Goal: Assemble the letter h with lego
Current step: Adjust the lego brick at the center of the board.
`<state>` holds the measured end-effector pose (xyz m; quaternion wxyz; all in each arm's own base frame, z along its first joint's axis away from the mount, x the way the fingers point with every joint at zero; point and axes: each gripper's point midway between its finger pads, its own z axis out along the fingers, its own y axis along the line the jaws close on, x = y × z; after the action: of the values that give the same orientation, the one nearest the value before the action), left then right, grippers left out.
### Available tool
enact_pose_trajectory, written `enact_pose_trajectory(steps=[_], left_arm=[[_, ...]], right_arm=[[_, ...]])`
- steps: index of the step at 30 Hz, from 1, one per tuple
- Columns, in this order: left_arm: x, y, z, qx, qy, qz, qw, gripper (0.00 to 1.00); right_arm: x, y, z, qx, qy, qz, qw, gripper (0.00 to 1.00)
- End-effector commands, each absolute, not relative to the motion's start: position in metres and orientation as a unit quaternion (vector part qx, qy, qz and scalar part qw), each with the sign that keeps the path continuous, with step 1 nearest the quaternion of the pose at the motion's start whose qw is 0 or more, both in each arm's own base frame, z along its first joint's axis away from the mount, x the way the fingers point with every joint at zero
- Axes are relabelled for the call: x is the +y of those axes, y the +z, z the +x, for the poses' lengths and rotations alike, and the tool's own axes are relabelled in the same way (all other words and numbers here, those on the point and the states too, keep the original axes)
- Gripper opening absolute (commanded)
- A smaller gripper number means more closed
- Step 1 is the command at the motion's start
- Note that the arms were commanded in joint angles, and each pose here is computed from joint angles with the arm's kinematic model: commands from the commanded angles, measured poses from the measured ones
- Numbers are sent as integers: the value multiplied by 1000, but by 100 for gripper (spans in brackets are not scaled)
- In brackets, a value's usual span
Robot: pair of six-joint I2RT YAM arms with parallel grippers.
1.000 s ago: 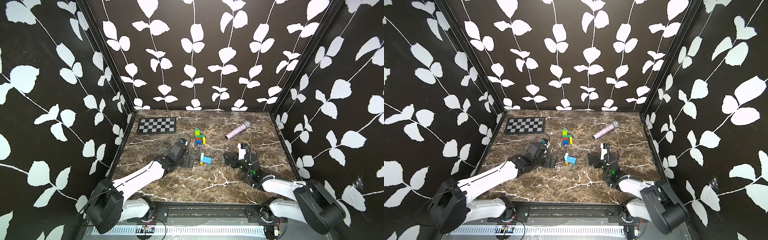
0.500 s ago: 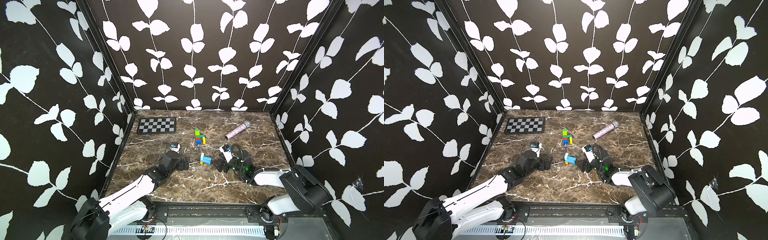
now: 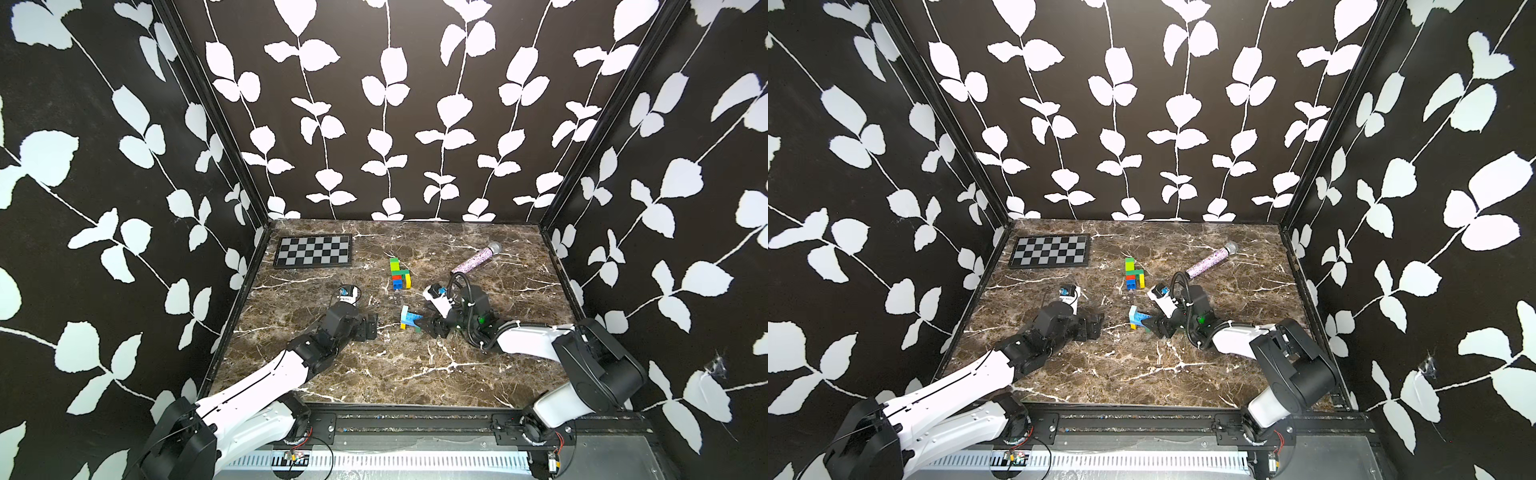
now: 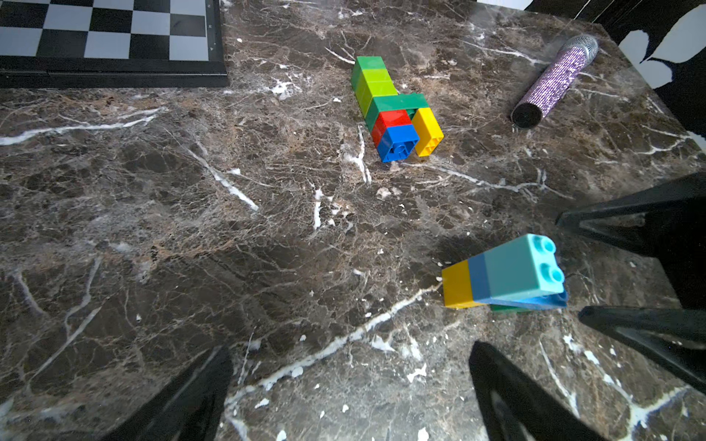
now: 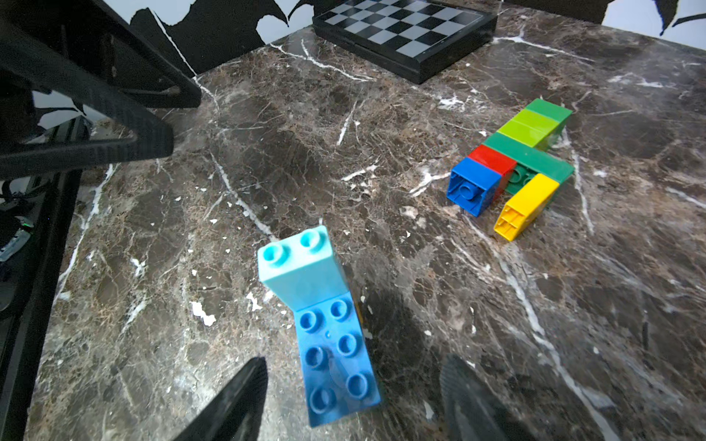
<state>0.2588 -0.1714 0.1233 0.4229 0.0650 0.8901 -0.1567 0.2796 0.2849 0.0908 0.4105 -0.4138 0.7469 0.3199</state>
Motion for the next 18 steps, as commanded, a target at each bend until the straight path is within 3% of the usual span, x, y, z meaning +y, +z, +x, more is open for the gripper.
enact_pose_trajectory(steps=[1,7,18], left_arm=[[-171,128,258,889,-162,59,425,99],[-173,124,259,891,-164,59,418,99],[-175,122,259,893,-167,59,414,99]], right_arm=[[291,83,274,739,317,-443,397,71],[296,79,276,741,308,-452,389,67],[300,66,280,758,307,-445,365,46]])
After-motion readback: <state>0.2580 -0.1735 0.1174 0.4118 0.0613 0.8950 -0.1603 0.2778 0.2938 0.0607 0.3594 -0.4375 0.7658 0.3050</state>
